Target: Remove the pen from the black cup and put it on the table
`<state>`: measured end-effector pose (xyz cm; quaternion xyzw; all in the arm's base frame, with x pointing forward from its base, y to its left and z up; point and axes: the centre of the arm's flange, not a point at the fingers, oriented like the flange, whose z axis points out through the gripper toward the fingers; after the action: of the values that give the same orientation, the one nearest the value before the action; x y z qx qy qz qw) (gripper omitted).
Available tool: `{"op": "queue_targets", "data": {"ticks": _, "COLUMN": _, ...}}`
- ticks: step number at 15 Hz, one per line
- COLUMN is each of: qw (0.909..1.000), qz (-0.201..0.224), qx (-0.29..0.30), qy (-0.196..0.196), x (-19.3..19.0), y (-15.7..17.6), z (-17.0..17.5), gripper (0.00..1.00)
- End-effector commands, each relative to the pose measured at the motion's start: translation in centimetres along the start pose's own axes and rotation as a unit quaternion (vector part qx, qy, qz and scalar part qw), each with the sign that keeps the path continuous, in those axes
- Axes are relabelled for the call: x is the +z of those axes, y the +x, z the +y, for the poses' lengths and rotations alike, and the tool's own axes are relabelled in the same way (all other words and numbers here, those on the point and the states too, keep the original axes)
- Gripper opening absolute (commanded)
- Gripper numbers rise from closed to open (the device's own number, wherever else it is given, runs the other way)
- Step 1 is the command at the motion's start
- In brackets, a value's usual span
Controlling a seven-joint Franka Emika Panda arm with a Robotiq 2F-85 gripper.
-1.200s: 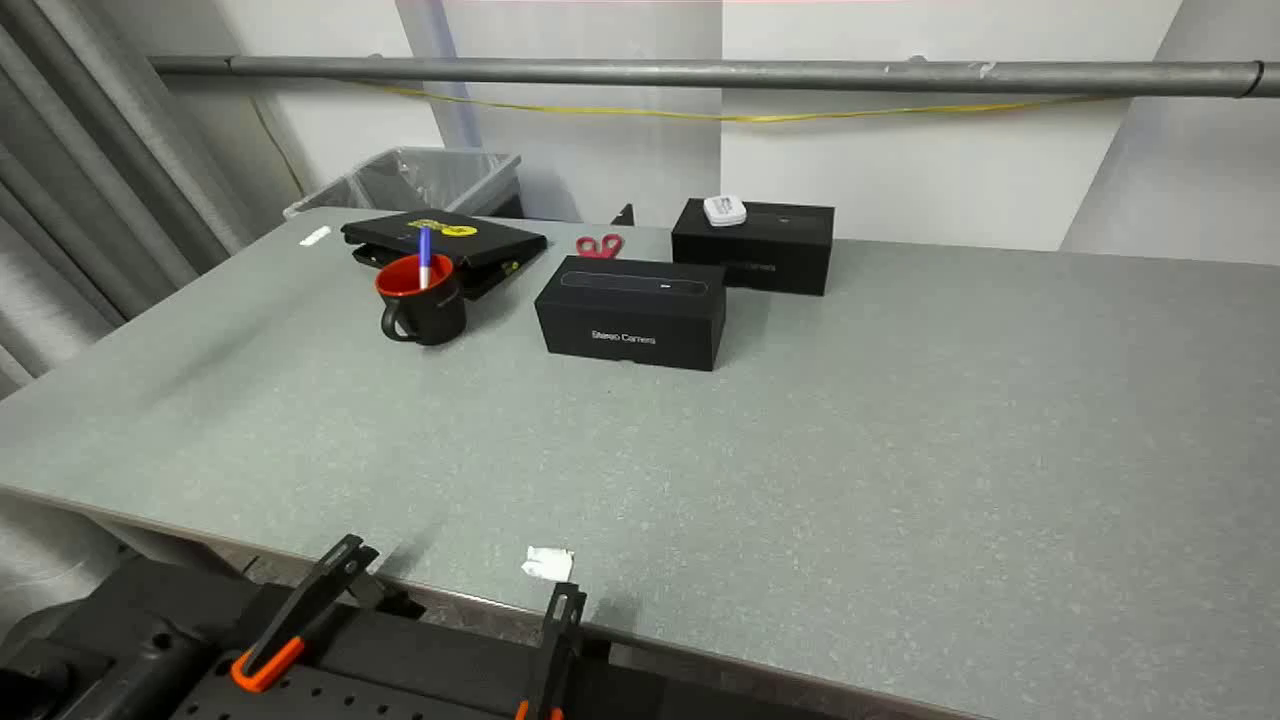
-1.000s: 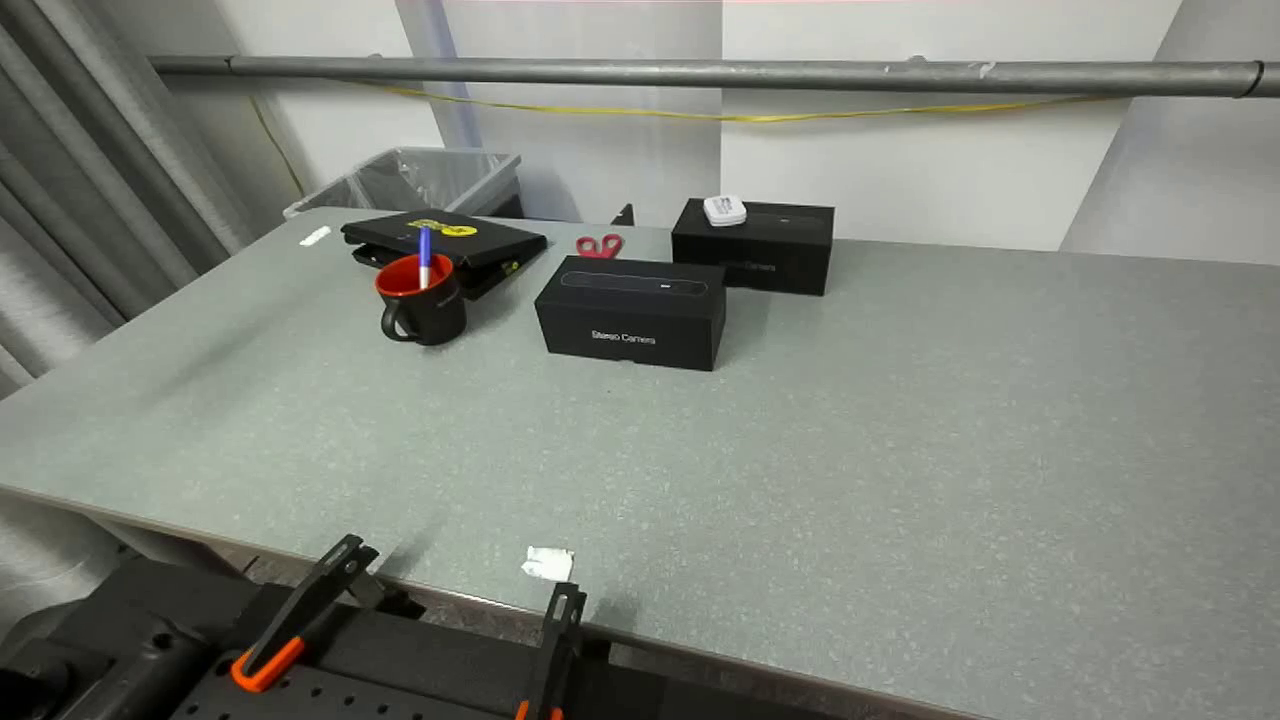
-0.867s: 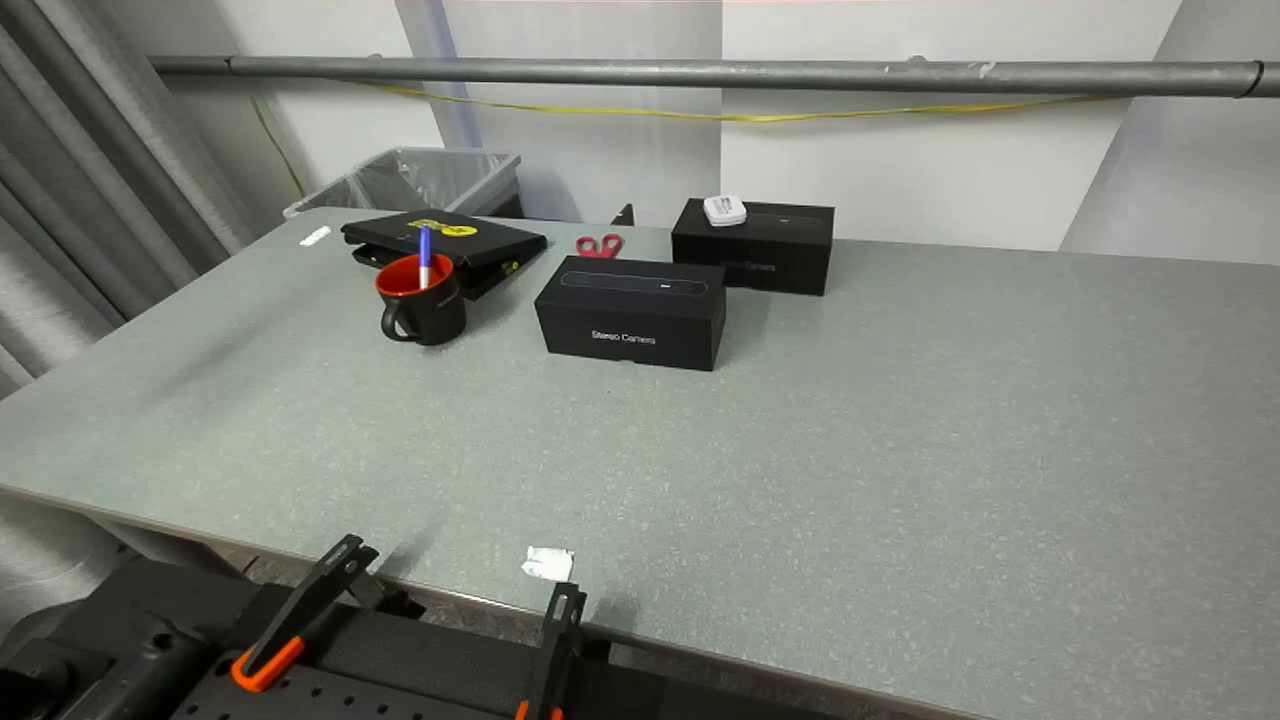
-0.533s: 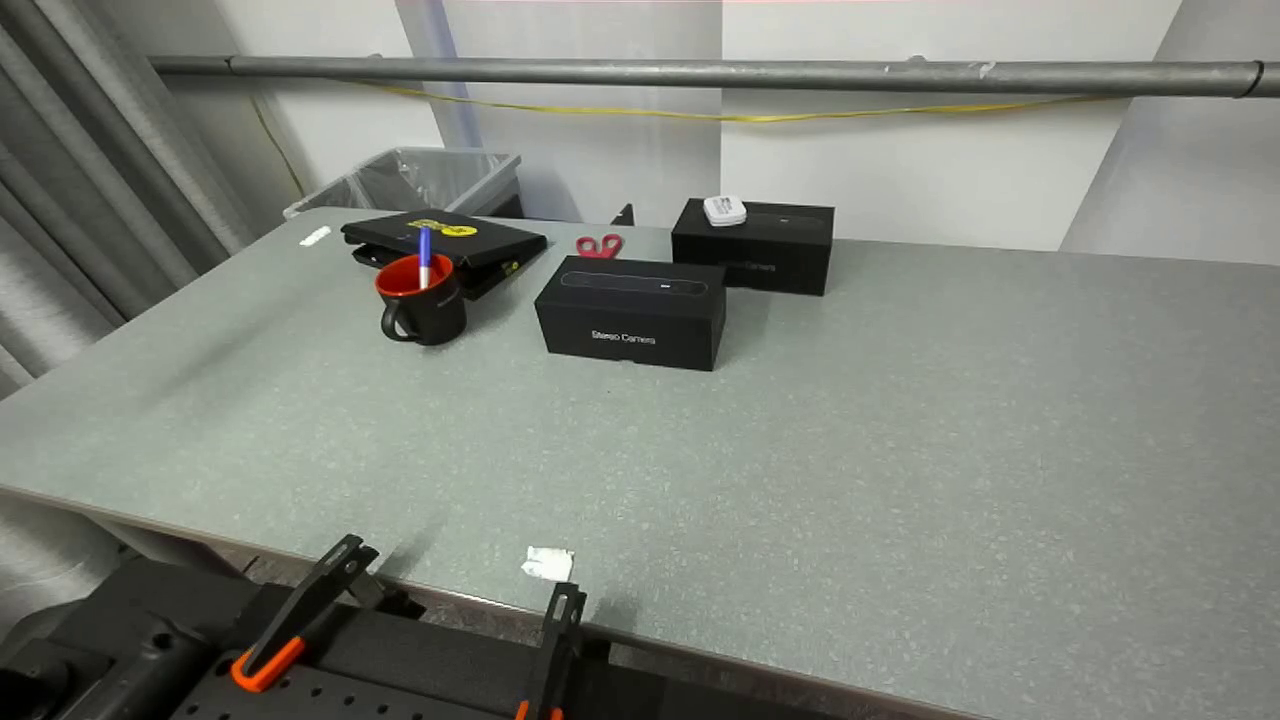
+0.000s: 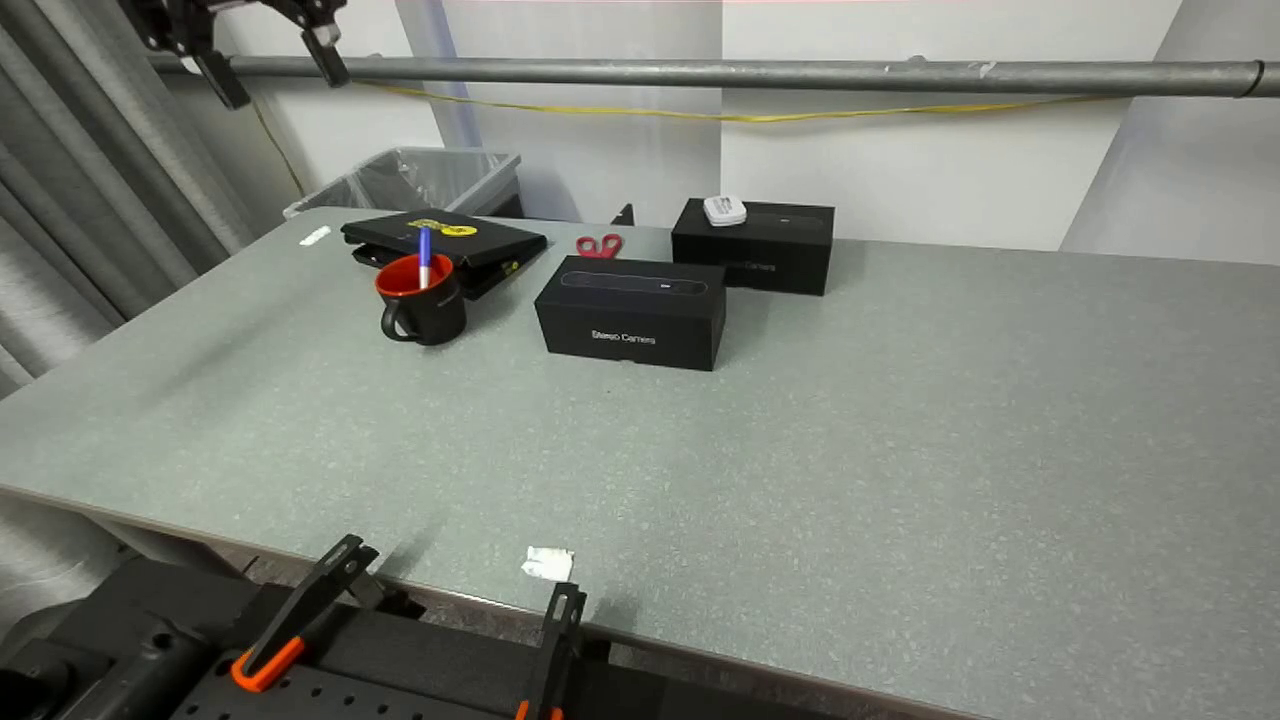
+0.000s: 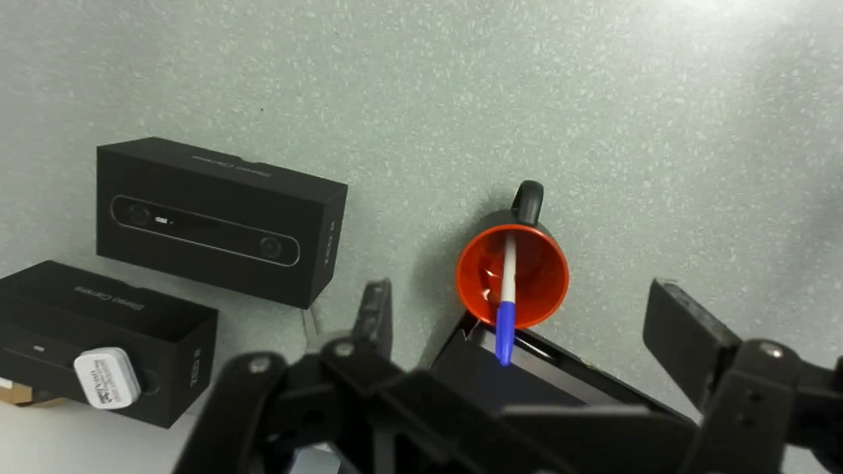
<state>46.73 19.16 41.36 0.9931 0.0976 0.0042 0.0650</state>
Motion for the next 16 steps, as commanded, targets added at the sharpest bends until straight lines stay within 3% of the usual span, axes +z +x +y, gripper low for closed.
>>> {"op": "queue_targets", "data": {"ticks": 1, "qw": 1.0000, "qz": -0.003, "qx": 0.000, "qy": 0.000, "x": 0.3, "y": 0.0, "z": 0.0, "gripper": 1.00}}
{"op": "queue_targets", "data": {"ticks": 6, "qw": 1.0000, "qz": -0.008, "qx": -0.005, "qy": 0.001, "x": 0.4, "y": 0.5, "z": -0.2, "gripper": 1.00}}
{"op": "queue_targets", "data": {"ticks": 8, "qw": 1.0000, "qz": -0.005, "qx": 0.006, "qy": -0.002, "x": 2.8, "y": 2.5, "z": -0.1, "gripper": 1.00}}
{"op": "queue_targets", "data": {"ticks": 16, "qw": 0.9983, "qz": 0.014, "qx": 0.024, "qy": 0.050, "x": 11.8, "y": 10.6, "z": 0.7, "gripper": 1.00}}
